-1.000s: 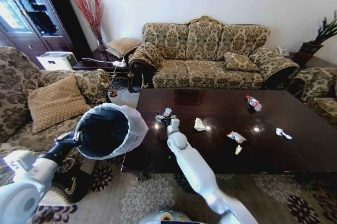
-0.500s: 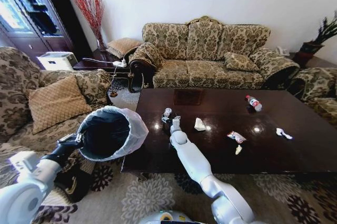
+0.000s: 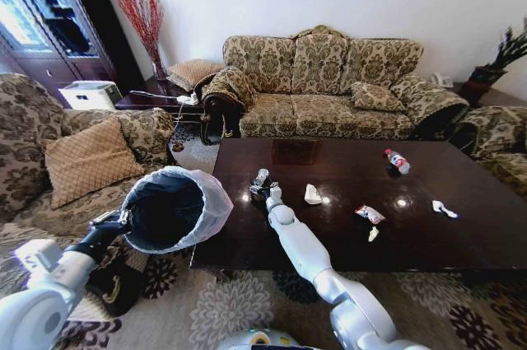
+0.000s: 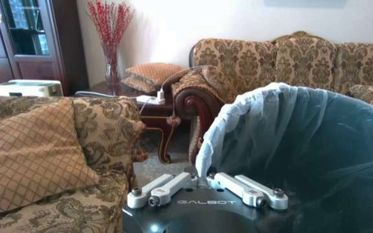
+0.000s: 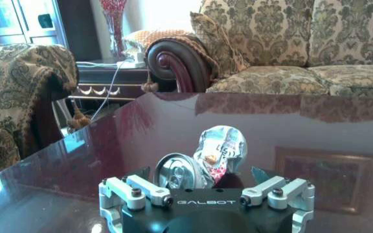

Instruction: Move to the front of the table and place the trash on the table into the trash bin.

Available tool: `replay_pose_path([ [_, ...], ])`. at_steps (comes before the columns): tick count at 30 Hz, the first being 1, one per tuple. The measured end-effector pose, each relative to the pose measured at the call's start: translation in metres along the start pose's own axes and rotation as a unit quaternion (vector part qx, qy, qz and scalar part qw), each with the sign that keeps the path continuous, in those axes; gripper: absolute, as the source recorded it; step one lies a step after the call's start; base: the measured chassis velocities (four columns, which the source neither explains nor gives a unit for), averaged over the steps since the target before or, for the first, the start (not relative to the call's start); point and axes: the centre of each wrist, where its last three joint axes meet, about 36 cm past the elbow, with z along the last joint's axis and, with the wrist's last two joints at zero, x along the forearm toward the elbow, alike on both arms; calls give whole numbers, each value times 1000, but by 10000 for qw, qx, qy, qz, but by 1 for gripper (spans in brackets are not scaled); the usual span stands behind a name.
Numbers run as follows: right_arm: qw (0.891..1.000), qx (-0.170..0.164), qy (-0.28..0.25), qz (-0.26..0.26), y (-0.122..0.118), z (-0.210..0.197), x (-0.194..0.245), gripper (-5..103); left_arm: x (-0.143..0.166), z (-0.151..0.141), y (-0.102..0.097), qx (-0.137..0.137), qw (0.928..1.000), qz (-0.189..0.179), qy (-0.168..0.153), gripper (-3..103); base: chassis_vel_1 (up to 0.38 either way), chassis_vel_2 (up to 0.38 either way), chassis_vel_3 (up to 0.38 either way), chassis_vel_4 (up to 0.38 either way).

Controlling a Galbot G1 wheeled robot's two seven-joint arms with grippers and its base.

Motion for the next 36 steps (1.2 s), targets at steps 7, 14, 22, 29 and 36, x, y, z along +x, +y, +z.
replay_pose_path([
  [7, 9997, 108, -28, -213, -7, 5, -3, 101, 1, 0, -1, 17, 10000, 1, -8, 0, 0, 0, 0, 0],
  [14, 9992, 132, -92, -371, -8, 0, -6, 82, 0, 2, -3, 48, 10000, 34, -2, 0, 0, 0, 0, 0],
  [22, 9987, 146, -30, -490, -8, 1, -6, 49, -1, 4, -3, 65, 10000, 20, 10, 0, 0, 0, 0, 0],
  [29, 9987, 131, -4, -500, -6, 4, -4, 35, -2, 7, -4, 72, 10000, 23, 32, 0, 0, 0, 0, 0],
  [36, 9987, 53, -75, -507, 1, 1, 1, 35, -3, 9, -4, 60, 10000, 34, 38, 0, 0, 0, 0, 0],
])
